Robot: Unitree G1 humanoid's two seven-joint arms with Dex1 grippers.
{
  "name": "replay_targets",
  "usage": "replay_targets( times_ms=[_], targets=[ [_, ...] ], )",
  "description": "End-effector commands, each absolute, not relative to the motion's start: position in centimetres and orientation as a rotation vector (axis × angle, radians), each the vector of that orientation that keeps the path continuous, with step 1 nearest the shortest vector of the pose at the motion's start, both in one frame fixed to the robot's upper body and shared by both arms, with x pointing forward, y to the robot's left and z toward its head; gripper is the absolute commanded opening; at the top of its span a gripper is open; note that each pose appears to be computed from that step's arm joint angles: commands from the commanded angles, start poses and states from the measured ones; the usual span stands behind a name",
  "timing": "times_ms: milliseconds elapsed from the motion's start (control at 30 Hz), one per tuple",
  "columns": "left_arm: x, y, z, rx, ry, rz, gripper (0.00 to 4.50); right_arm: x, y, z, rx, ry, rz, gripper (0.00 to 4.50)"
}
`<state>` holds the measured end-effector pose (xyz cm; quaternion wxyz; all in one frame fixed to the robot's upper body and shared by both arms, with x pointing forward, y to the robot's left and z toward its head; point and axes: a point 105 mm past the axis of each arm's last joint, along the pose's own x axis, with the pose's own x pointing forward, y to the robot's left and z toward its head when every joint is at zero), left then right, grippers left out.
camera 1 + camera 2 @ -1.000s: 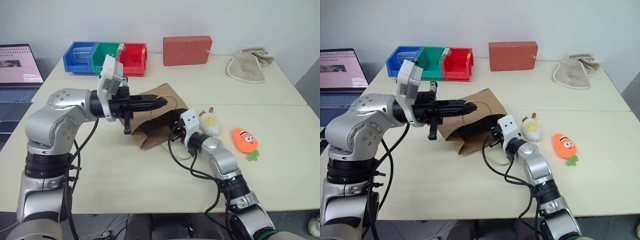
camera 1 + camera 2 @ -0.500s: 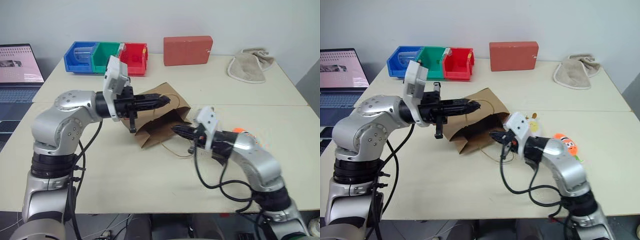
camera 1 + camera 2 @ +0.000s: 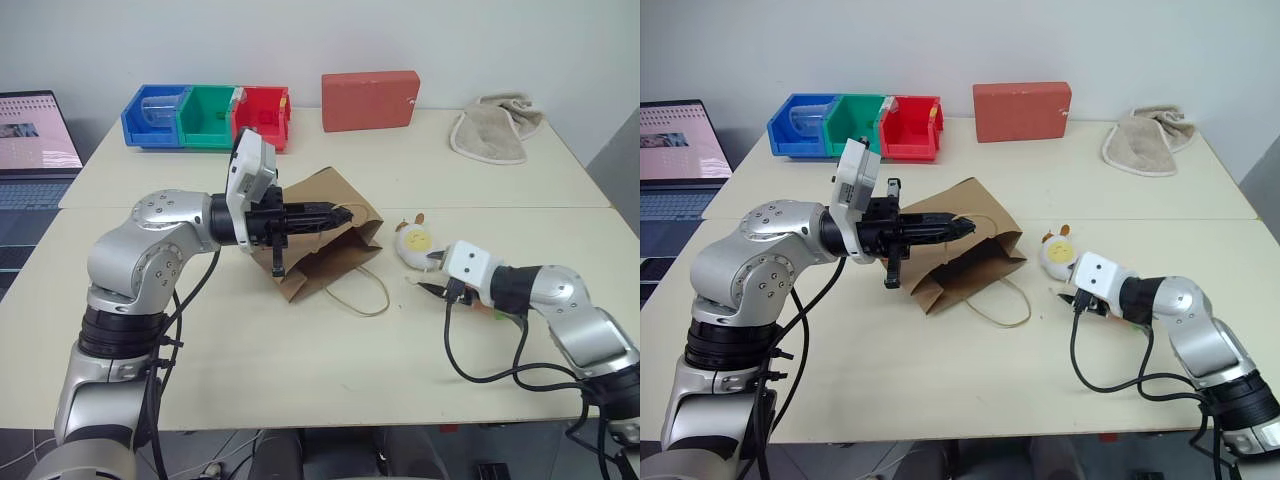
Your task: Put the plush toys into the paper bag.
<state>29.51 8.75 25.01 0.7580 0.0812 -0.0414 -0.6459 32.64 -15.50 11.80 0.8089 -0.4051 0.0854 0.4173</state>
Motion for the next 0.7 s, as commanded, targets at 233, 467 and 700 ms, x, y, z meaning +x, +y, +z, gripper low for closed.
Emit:
replay_targets(
  times_ms=[233,467,700],
  targets=[
    [28.9,9.1,25.6,0.211,-0.129,-1.402,0.00,35.7,-16.1,12.7,-1.003,0.085,0.789,0.94],
    [29.3,9.6,25.9,0.215,-0.135,-1.382,0.00,36.1,-17.0,13.4,-1.036,0.038,0.764,0.04],
    [29.9,10.1,26.7,0.217,-0.157,-1.360,0.00,33.1,-17.3,17.6,-1.033,-0.026,0.950,0.04]
  ],
)
